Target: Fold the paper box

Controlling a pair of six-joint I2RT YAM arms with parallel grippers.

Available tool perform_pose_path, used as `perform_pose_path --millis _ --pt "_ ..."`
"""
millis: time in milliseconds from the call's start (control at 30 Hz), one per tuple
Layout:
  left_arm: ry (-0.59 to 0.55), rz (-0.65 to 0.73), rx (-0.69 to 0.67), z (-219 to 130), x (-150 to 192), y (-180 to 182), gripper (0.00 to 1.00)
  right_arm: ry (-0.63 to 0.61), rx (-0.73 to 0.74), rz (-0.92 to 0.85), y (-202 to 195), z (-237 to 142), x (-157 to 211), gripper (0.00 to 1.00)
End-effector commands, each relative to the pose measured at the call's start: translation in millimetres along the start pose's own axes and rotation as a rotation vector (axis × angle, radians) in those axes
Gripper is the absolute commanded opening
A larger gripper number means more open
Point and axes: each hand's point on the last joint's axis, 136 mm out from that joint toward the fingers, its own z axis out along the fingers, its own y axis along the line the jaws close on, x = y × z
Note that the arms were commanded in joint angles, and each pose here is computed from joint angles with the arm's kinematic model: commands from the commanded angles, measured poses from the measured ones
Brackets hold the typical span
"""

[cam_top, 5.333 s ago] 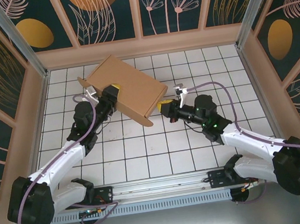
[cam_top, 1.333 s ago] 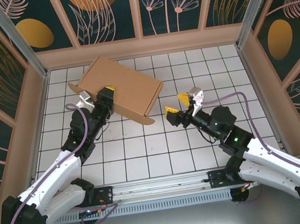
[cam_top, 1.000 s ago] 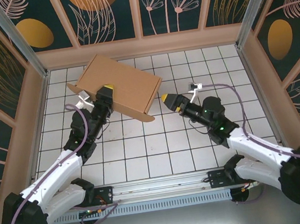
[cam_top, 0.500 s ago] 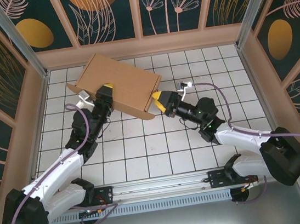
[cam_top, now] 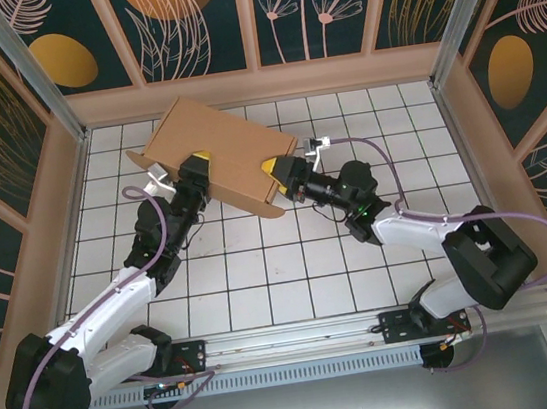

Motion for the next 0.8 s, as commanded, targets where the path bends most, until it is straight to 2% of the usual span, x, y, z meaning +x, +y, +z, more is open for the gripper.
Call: perform_pose_path --millis 0,100,233,367,533,633,700,767 --pt "-0.004 0.017 0.058 -1 0 -10 0.4 0.027 -0.026 -0.002 9 8 0 0.63" --pt "-0.013 0.029 0.063 -3 -1 -9 0.4 0.031 -0.031 0.013 9 12 0 0.59" --pt "-0.014 0.049 0.078 -3 -1 -12 0.4 0.072 -0.041 0.026 10 19 2 0.71" --pt "-0.024 0.069 0.085 -4 -3 -13 0.4 0.099 -0.043 0.073 6 23 5 0.72" --pt "-0.033 0.102 0.089 -6 -3 -13 0.39 0.096 -0.047 0.11 2 24 4 0.59" --pt "-0.012 0.106 0.076 -4 0 -11 0.42 0.094 -0.034 0.102 -1 24 -1 0.5" --pt "-0.002 0.108 0.074 -5 1 -12 0.52 0.086 -0.017 0.083 -7 19 -10 0.42" --pt "0.01 0.123 0.058 -9 3 -11 0.67 0.112 -0.012 0.061 -14 10 -19 0.33"
